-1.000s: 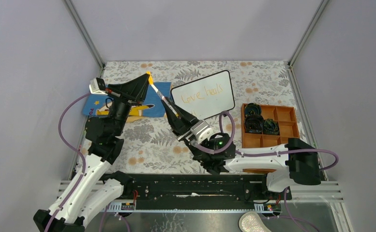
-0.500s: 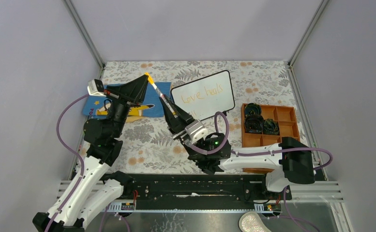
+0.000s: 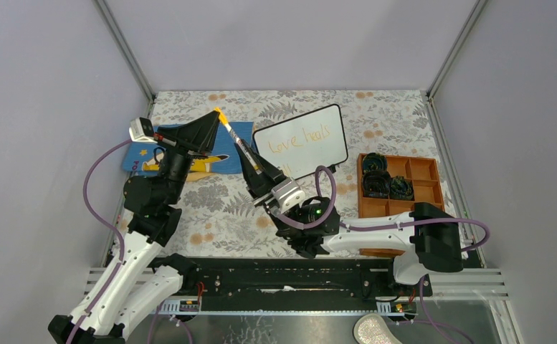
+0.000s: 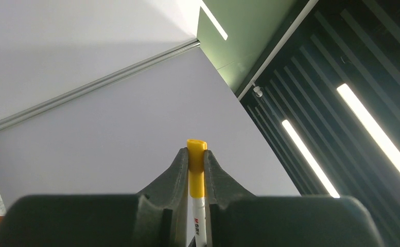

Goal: Write a sentence on the whiteboard
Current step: Close the whiteboard marker at the center of the board.

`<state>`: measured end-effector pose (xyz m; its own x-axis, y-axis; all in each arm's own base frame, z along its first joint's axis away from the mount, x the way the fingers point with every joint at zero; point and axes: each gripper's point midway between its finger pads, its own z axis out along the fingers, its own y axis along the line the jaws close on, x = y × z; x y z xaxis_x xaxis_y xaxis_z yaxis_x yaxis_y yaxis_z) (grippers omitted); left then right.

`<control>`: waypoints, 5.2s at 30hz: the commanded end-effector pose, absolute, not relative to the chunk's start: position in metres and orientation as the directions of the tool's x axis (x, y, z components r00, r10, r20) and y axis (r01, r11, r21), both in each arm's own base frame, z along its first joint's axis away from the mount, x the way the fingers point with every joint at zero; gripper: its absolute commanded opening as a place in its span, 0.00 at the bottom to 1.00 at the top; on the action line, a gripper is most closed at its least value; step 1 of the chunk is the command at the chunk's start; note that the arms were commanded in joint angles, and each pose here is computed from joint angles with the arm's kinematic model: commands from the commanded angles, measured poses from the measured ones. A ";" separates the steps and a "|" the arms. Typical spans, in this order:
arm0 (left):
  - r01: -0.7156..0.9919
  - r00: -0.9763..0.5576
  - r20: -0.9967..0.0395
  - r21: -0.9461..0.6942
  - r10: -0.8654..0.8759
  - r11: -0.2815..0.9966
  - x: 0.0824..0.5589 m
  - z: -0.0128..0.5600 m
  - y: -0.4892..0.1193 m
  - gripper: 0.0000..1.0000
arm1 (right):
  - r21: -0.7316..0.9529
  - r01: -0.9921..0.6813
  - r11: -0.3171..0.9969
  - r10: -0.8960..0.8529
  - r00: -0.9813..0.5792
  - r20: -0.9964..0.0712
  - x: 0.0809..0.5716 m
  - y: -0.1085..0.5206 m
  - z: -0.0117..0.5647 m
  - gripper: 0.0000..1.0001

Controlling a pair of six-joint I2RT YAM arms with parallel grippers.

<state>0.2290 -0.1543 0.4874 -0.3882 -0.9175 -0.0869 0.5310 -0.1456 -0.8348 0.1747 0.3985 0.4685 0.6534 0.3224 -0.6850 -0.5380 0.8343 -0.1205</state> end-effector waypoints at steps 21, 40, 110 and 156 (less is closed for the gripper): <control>0.619 -0.461 -0.226 -0.775 -0.858 -0.128 0.204 0.507 -0.177 0.00 | 0.073 -0.552 0.831 0.489 0.661 -0.570 0.188 0.371 0.523 0.00; 0.625 -0.404 -0.242 -0.778 -0.882 -0.072 0.208 0.512 -0.170 0.24 | 0.071 -0.561 0.825 0.500 0.666 -0.553 0.183 0.359 0.524 0.00; 0.628 -0.446 -0.324 -0.777 -0.835 -0.034 0.219 0.498 -0.205 0.00 | 0.027 -0.654 0.756 0.522 0.576 -0.629 0.175 0.368 0.506 0.00; 0.615 -0.374 -0.342 -0.787 -0.862 0.046 0.200 0.487 -0.211 0.75 | 0.025 -0.717 0.697 0.557 0.518 -0.650 0.166 0.354 0.499 0.00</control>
